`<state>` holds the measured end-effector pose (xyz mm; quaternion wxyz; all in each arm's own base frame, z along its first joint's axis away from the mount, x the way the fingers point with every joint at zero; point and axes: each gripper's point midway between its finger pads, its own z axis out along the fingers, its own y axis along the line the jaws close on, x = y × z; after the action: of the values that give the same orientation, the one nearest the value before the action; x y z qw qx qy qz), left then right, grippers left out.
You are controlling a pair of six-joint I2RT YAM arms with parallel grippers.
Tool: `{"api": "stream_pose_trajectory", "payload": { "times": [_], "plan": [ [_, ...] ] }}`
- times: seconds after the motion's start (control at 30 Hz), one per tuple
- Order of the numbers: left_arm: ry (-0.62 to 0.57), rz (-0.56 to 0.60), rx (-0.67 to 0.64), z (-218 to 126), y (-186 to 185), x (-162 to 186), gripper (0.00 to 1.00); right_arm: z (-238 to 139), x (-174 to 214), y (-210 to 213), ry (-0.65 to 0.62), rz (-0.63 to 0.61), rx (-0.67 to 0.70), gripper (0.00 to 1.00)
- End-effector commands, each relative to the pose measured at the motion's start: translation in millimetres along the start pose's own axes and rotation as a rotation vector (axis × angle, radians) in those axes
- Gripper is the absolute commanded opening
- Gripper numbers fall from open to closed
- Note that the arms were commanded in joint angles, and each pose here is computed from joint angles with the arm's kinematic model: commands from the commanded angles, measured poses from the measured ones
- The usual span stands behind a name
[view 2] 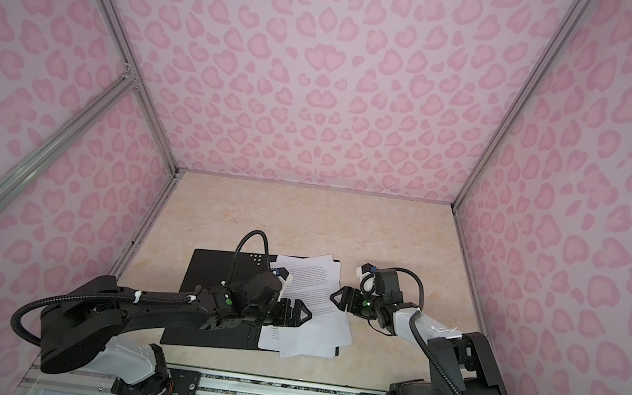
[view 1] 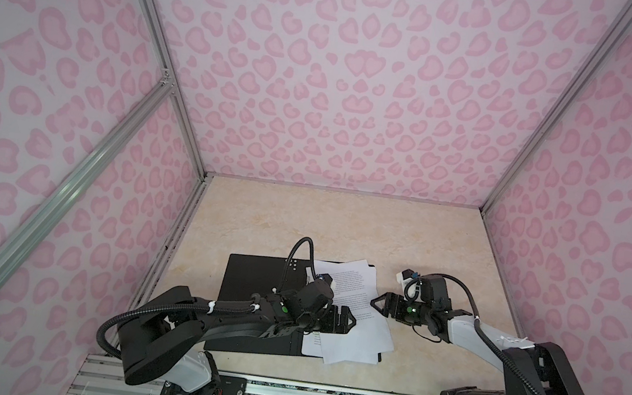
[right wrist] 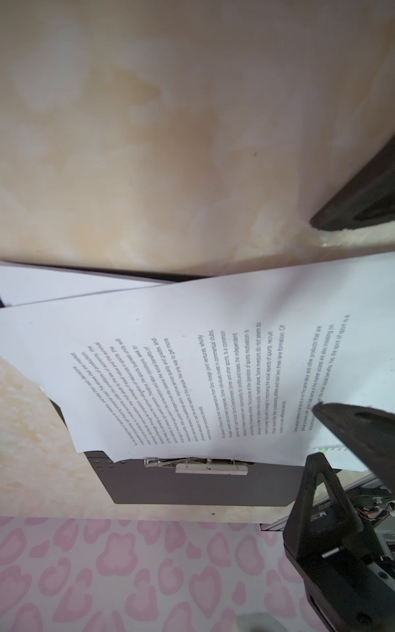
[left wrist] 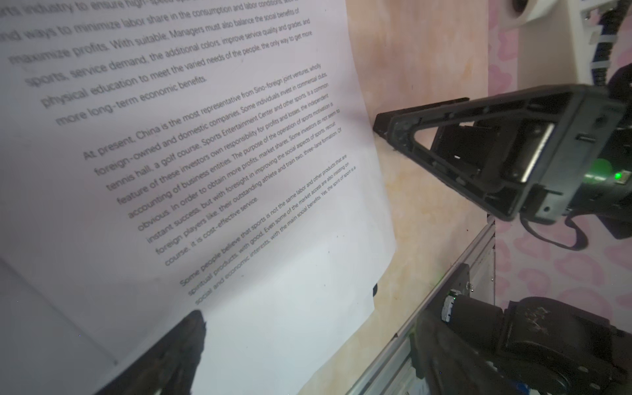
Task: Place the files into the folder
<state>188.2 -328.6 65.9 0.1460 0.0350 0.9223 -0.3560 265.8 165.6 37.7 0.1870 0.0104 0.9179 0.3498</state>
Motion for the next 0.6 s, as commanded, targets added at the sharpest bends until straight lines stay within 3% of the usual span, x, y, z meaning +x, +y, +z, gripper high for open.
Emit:
{"api": "stream_pose_trajectory", "payload": {
  "times": [0.0,0.57],
  "plan": [
    [-0.025,-0.014,-0.012,7.8,1.6,-6.5,0.97,2.6,9.4,-4.3,0.046,0.006,0.011,0.79],
    [0.008,-0.026,-0.144,12.9,41.8,12.5,0.97,-1.5,-0.8,20.8,0.064,0.006,-0.082,0.73]
  ]
}}
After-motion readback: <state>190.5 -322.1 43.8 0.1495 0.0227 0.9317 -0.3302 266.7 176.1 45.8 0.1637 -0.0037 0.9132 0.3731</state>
